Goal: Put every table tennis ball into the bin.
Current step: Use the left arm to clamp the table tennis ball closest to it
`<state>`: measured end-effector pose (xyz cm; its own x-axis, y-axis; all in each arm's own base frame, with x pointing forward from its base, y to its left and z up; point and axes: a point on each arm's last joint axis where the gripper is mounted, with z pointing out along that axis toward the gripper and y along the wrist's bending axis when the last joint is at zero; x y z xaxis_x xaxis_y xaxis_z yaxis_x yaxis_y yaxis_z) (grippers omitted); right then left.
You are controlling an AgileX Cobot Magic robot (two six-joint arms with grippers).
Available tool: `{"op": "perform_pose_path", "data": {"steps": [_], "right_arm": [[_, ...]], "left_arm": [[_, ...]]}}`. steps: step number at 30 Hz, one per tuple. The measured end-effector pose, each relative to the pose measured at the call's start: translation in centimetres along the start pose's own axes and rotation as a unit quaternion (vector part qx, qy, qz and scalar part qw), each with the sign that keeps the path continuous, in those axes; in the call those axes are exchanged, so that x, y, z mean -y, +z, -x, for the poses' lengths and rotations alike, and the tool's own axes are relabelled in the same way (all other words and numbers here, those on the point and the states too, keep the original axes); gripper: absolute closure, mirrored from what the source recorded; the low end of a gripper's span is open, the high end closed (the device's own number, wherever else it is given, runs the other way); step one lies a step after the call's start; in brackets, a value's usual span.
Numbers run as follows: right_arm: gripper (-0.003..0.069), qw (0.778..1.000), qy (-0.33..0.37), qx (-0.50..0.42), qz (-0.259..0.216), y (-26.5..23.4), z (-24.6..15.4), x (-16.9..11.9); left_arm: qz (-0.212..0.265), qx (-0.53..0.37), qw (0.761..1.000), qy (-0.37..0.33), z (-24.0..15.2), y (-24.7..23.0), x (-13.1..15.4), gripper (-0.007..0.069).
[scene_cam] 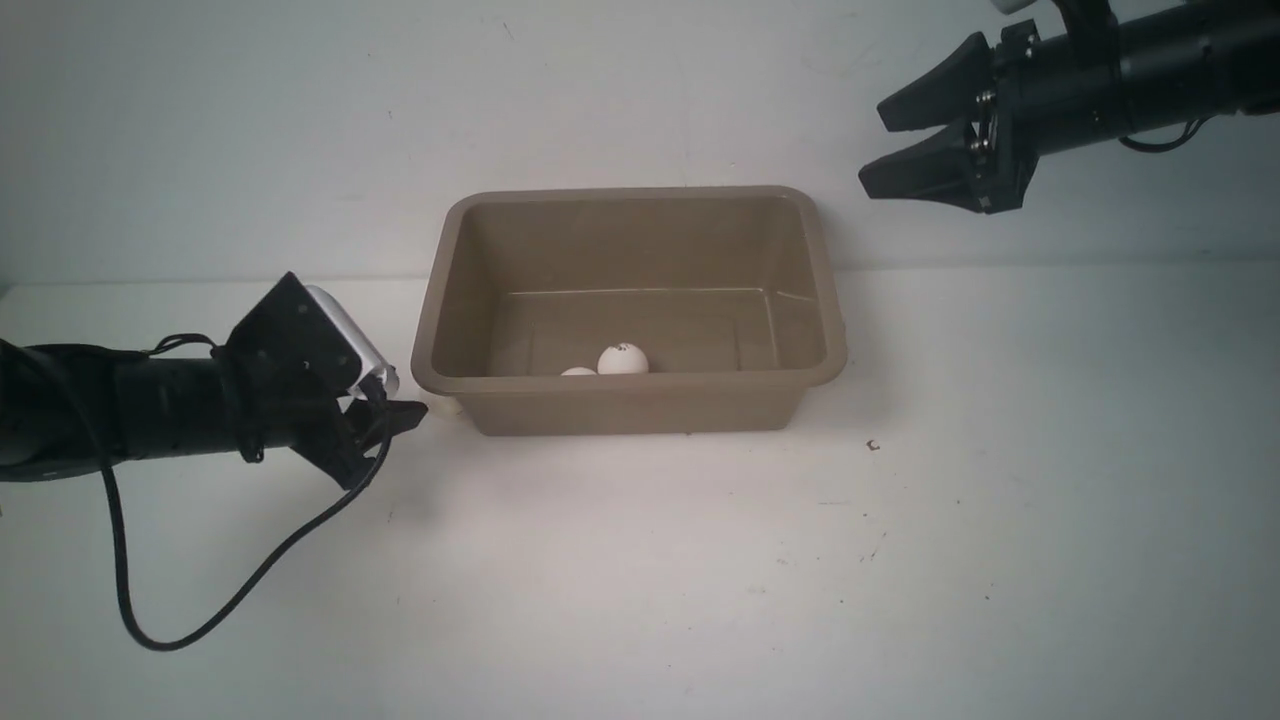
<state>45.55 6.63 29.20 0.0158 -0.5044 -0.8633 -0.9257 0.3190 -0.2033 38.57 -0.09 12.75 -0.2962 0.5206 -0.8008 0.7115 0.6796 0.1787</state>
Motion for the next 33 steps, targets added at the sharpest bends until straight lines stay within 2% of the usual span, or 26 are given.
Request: {"op": "perform_pose_path", "data": {"steps": [9, 18, 33], "right_arm": [[0.0144, 1.0, 0.001, 0.0, 0.0, 0.0, 0.0, 0.0], [0.0144, 1.0, 0.012, 0.0, 0.0, 0.0, 0.0, 0.0], [0.0144, 1.0, 0.012, 0.0, 0.0, 0.0, 0.0, 0.0]], "left_arm": [[-0.006, -0.003, 1.0, -0.008, -0.9, 1.5, -0.6, 0.0284], [-0.038, 0.023, 0.999, -0.014, -1.2, 2.2, 0.0, 0.0284], [-0.035, 0.023, 0.999, 0.025, -1.3, 2.7, -0.4, 0.0284]]}}
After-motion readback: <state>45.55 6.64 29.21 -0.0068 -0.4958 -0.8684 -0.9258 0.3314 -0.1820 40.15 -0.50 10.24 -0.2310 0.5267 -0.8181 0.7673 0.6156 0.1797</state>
